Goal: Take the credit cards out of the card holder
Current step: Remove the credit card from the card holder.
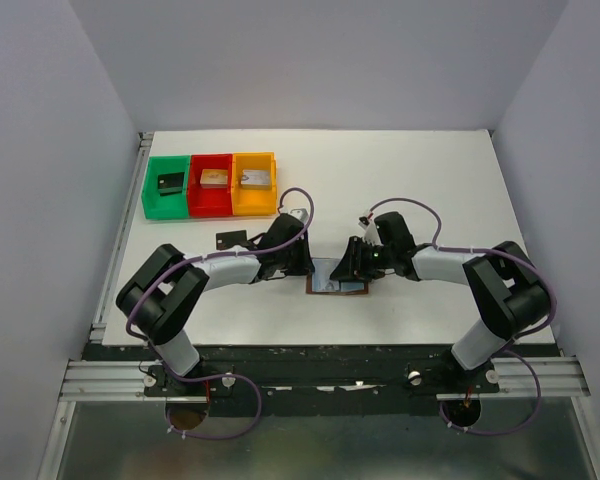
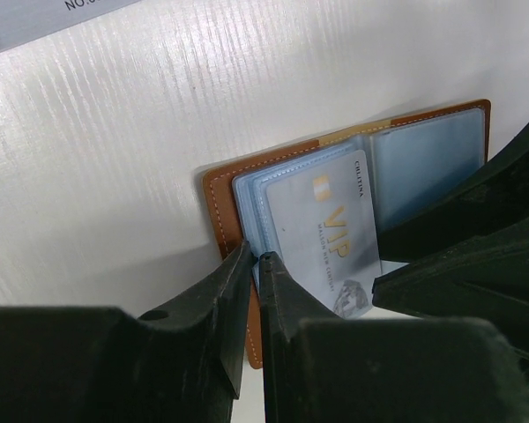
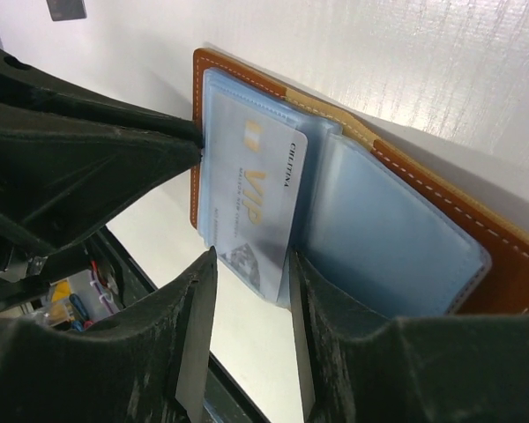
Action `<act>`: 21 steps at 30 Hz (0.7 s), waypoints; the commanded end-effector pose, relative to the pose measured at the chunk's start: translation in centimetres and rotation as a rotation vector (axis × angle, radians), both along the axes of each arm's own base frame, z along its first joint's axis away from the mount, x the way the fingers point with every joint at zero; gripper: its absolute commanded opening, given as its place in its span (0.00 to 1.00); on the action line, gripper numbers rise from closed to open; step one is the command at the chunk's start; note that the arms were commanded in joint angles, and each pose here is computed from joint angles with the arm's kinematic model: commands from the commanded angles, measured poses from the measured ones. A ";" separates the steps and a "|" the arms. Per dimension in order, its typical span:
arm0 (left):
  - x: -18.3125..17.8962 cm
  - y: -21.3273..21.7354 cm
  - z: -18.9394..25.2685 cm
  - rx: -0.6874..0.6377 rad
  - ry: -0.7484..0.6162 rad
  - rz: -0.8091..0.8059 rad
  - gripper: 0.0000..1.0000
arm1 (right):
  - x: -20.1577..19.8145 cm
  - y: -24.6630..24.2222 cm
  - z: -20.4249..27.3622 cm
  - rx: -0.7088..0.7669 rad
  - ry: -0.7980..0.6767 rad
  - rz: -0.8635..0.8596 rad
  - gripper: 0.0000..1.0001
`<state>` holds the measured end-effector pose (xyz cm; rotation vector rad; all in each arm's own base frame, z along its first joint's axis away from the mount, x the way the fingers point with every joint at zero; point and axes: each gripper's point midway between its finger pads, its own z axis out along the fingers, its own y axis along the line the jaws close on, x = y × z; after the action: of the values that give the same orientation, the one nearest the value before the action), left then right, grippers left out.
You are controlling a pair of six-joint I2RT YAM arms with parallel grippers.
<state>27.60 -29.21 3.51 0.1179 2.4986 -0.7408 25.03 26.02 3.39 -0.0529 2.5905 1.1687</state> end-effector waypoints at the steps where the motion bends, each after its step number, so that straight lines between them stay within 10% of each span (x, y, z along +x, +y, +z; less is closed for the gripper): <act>1: -0.1 0.8 -1.4 0.032 0.022 0.030 0.25 | -0.4 -0.5 -1.3 -0.043 0.007 0.003 0.47; 21: -0.4 0.9 -2.1 0.036 0.042 0.037 0.24 | -0.2 0.6 0.6 0.064 -0.023 0.010 0.42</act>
<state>27.69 -29.20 2.94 0.0963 2.5078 -0.7395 24.95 26.23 3.30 -0.0443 2.5670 1.2012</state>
